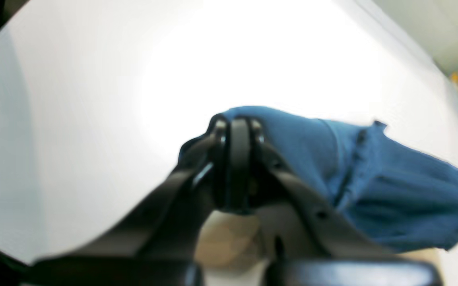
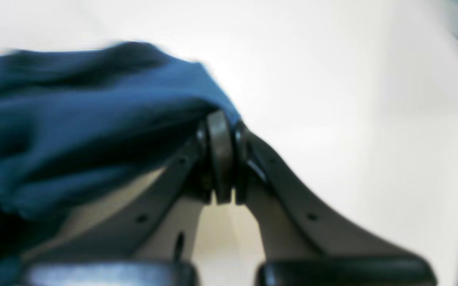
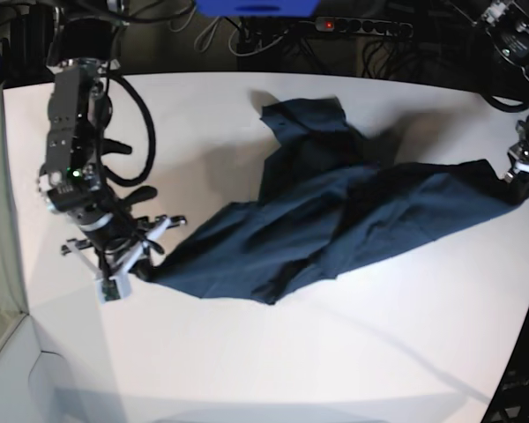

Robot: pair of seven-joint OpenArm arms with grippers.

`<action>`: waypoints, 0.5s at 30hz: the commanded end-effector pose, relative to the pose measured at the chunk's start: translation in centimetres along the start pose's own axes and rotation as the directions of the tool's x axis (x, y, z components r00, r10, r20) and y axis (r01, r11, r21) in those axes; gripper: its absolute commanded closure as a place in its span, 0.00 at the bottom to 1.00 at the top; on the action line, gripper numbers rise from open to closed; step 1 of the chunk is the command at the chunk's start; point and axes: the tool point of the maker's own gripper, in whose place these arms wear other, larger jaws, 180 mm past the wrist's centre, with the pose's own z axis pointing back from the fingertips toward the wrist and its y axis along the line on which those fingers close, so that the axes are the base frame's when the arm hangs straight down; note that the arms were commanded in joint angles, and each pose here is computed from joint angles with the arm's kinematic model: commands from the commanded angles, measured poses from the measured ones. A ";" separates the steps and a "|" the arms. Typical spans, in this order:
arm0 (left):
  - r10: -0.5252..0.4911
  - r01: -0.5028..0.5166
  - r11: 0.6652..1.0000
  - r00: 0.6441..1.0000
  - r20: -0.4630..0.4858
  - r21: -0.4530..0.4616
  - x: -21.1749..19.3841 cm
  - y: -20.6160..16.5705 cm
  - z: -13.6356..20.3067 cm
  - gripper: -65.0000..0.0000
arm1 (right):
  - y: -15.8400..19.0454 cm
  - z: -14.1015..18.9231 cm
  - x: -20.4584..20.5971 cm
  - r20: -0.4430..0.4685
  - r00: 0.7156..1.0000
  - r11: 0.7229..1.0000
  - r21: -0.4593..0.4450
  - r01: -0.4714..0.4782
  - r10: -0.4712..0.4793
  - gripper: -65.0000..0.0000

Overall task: Layout the t-shirt on the table in an organized manner, then fold the t-shirt properly
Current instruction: 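Pull both grippers apart, stretching the shirt between them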

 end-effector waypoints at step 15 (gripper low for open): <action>0.152 -0.146 0.985 0.986 0.066 -0.088 4.1 0.0 -4.6 1.00 | -3.7 3.4 11.1 0.214 0.975 0.994 -0.106 -0.038 0.060 1.00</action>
